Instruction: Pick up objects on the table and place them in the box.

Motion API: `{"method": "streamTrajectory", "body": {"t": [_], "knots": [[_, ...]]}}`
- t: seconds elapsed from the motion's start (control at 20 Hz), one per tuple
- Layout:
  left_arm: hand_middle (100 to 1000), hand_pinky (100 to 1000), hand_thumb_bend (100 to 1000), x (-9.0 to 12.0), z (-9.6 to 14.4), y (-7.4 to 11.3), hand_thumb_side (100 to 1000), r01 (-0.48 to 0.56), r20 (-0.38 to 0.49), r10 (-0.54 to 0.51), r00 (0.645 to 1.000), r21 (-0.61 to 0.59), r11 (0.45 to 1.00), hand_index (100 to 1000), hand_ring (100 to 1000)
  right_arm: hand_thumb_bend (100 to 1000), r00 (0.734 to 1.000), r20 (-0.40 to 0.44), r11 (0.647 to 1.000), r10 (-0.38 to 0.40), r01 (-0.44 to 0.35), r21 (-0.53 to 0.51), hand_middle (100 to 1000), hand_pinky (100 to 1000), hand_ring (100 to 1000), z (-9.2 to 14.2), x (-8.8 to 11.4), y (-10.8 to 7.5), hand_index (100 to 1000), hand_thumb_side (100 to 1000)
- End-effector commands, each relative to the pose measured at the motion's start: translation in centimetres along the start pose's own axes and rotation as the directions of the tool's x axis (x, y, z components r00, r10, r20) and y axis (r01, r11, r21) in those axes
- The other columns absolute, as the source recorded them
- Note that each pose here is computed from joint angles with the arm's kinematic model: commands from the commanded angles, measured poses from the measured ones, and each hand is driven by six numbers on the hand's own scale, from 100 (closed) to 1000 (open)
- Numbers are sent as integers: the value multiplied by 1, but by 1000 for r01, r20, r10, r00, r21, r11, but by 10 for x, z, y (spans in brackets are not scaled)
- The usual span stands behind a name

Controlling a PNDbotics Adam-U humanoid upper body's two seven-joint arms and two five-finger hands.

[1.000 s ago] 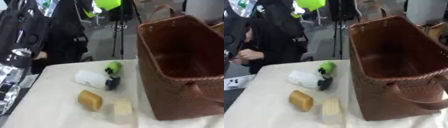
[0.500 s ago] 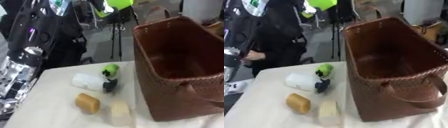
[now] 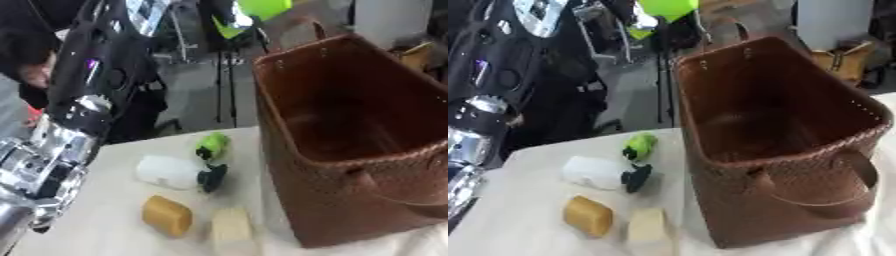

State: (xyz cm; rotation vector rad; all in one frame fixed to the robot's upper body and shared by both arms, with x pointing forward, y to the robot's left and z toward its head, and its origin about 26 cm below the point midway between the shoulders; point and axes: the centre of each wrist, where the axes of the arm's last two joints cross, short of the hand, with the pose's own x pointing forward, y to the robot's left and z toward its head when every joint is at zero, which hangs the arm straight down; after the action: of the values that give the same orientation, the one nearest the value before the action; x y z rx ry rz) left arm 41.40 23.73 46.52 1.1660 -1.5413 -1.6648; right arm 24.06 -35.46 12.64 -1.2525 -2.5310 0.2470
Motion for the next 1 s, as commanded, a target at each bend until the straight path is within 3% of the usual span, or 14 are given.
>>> {"method": "streamTrajectory", "body": {"t": [0.05,0.2,0.8,0.85,1.0], "knots": [[380,559,100,4,6,18,371,4,38,-8,999,93,996,496,548,100,981,154,977,-121,144,-154,742,810,752,-9,1,-1,620,886],[359,539,100,11,2,16,376,-23,110,5,994,162,987,482,527,100,977,162,973,-136,163,-163,743,810,752,-14,1,1,620,888],[343,530,100,20,-15,0,405,-76,202,19,979,280,957,478,510,100,968,176,959,-180,213,-188,744,809,752,-24,2,5,622,890],[369,564,100,21,-18,-4,450,-81,210,22,977,277,957,513,536,100,967,177,958,-182,214,-189,743,809,752,-24,2,6,621,890],[378,577,100,19,-23,-12,458,-85,229,29,973,238,968,527,544,100,967,177,958,-182,216,-191,744,809,752,-25,2,6,621,890]]}}
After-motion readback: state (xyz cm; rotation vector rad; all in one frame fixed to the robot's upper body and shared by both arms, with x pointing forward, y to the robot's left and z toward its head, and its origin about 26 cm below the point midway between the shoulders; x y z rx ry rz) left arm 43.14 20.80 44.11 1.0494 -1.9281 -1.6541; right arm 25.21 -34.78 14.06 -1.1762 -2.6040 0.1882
